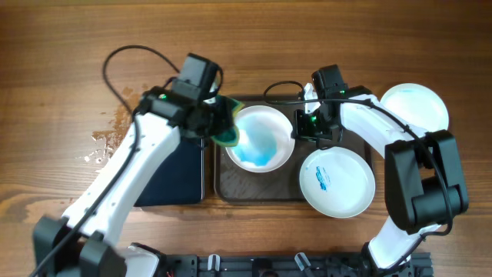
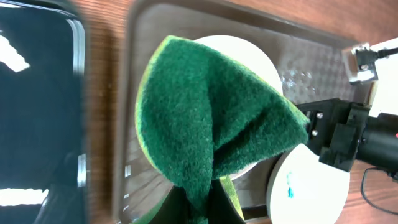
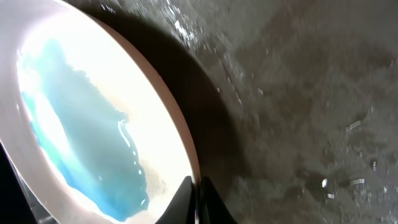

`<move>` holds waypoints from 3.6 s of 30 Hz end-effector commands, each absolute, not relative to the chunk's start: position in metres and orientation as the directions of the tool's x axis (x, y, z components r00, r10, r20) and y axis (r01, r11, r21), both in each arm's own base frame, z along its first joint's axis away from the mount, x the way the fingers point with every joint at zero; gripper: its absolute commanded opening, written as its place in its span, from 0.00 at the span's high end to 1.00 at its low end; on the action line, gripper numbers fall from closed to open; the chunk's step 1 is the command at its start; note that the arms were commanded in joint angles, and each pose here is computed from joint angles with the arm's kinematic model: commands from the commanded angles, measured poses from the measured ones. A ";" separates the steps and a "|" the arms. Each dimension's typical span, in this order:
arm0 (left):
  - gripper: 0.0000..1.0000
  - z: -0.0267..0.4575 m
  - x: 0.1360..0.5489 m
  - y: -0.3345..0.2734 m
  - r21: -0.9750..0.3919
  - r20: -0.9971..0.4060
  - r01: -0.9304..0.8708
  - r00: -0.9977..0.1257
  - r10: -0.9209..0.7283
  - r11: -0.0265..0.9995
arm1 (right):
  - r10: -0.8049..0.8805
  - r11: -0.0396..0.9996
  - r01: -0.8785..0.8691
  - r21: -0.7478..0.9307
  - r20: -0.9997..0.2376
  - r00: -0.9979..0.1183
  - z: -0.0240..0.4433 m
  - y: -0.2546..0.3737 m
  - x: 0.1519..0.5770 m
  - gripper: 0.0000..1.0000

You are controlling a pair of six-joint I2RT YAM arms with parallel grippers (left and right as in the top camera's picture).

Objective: Clean dirty plates on tray and stack at the side
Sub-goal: 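Move the sponge back to the water tray with the left gripper, then lift the plate with the right gripper and tilt it over the water tray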

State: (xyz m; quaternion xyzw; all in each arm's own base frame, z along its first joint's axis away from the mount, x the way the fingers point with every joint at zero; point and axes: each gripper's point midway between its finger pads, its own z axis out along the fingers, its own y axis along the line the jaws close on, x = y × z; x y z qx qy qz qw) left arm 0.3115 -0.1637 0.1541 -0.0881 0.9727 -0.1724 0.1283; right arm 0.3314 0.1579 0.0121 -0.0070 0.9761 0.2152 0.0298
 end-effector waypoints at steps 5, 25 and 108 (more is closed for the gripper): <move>0.96 0.167 0.305 -0.091 -0.247 -0.249 -0.308 -0.896 -0.367 0.919 | -0.003 0.906 -0.031 0.421 -0.066 -0.998 0.008 0.157 0.333 0.70; 0.96 0.167 0.314 -0.049 -0.164 -0.302 -0.386 -0.856 -0.419 0.908 | 0.069 0.896 0.040 0.443 -0.048 -0.996 0.005 0.181 0.330 0.71; 0.96 0.160 0.291 0.125 -0.124 -0.290 -0.784 -0.557 -0.778 0.608 | -0.705 0.677 -0.548 -0.491 -0.647 -0.290 0.186 0.444 0.298 0.95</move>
